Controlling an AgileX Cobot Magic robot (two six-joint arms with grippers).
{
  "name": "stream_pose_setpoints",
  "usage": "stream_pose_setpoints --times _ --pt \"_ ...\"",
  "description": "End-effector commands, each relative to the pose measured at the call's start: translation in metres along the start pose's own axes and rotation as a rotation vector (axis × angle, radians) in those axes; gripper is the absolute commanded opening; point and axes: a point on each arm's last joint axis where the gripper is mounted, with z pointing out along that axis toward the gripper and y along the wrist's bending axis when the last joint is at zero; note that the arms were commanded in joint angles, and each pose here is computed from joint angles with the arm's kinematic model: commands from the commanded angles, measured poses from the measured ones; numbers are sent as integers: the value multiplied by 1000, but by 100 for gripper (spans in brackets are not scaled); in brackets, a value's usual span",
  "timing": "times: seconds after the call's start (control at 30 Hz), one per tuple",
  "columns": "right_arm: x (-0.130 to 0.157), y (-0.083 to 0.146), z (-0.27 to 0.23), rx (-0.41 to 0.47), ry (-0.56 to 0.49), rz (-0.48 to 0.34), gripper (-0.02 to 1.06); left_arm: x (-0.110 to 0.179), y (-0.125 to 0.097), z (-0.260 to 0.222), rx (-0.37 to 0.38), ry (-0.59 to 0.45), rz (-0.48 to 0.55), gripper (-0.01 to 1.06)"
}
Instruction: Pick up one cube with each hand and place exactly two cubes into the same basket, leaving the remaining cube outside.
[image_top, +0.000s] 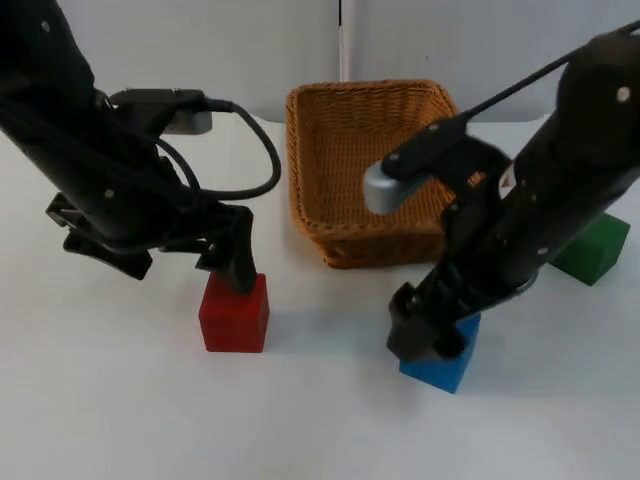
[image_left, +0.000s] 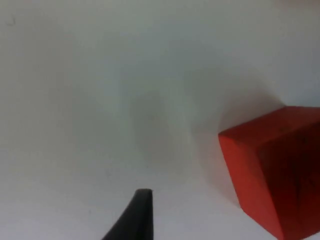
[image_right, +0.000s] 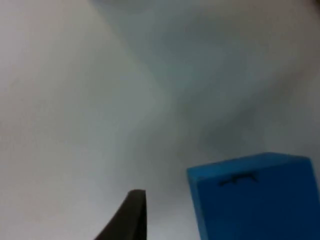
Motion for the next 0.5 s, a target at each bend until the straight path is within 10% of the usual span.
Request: stream_pose_setpoints --times 0.0,0.47 --pt "-1 1 7 6 -11 -15 105 -2 -1 2 -4 -11 0 105" --pt "4 -1 29 17 -15 -14 105 -1 -20 22 0 -18 41 105"
